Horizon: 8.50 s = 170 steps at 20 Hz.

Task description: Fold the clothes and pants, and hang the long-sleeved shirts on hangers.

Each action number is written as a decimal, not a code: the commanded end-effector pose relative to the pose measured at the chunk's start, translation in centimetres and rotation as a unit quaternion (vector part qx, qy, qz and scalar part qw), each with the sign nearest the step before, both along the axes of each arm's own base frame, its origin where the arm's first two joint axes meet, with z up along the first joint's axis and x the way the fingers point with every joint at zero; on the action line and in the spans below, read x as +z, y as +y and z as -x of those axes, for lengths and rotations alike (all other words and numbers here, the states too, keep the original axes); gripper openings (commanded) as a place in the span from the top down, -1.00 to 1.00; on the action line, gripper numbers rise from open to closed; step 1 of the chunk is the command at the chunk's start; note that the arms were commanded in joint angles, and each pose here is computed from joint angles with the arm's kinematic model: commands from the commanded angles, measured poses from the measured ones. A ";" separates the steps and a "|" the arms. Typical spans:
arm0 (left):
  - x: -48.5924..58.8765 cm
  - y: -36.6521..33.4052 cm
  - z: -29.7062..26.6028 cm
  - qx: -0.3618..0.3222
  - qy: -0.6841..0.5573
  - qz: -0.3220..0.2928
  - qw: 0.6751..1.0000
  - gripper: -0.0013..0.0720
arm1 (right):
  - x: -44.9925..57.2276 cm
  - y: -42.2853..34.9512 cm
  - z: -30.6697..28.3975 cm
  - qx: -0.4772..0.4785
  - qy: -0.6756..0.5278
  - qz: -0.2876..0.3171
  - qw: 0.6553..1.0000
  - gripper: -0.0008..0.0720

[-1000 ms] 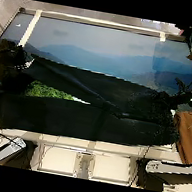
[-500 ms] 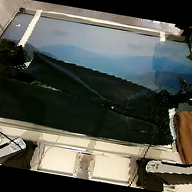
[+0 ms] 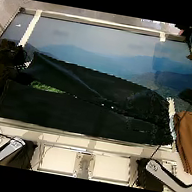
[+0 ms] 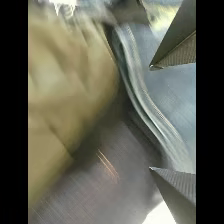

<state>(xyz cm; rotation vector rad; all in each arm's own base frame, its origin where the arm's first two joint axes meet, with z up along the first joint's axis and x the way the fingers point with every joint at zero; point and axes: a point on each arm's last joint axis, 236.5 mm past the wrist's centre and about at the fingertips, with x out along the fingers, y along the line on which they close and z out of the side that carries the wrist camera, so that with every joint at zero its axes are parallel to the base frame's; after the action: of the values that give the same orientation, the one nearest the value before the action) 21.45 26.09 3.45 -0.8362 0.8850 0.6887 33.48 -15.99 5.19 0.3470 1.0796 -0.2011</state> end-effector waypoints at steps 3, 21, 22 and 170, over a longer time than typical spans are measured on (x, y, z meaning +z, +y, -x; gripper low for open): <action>-7.3 -4.9 7.0 0.067 -0.018 0.130 0.989 -0.93 | -2.9 0.6 7.3 -0.070 -0.007 -0.078 0.994 -0.56; -13.1 -8.4 1.5 -0.051 -0.104 0.200 0.973 0.94 | -2.5 4.3 6.6 -0.055 -0.029 -0.163 0.985 -0.56; -12.9 -9.0 1.2 -0.063 -0.104 0.205 0.971 0.93 | -2.1 4.2 6.6 -0.052 -0.030 -0.161 0.985 -0.56; 9.6 -39.1 -26.4 -0.639 -0.093 -0.063 0.761 0.94 | -7.6 56.8 -14.3 0.180 -0.104 -0.320 0.924 -0.12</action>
<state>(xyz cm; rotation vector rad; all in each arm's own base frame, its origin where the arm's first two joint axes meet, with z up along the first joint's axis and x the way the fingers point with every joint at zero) 48.21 -13.85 12.70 -0.0331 0.9747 -0.5520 47.13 38.54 -1.92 0.7110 1.0474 0.5507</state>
